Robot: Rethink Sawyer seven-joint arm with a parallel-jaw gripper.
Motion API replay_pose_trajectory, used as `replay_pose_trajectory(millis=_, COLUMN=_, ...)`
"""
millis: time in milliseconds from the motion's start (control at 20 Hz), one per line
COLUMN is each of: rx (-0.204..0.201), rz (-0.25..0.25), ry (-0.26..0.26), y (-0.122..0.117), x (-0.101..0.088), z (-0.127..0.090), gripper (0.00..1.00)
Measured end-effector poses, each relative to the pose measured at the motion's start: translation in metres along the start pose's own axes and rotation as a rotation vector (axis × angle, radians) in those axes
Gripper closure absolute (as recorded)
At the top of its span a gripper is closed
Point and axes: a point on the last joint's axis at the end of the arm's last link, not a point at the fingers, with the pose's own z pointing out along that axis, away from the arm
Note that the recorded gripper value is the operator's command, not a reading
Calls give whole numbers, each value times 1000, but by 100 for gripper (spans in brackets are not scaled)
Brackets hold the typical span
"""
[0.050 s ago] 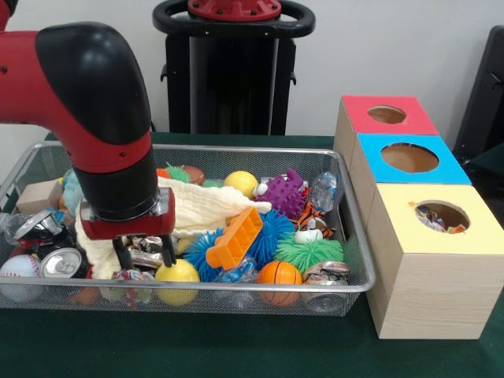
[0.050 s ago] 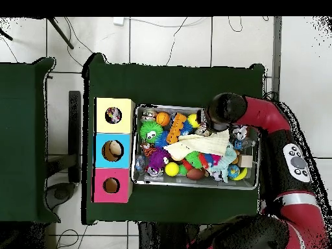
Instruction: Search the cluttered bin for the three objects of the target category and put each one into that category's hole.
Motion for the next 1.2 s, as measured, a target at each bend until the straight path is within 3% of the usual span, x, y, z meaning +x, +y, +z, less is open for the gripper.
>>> replay_pose_trajectory(millis=1200, rx=-5, rz=50, ry=-13, y=-33, x=1, z=5, gripper=0)
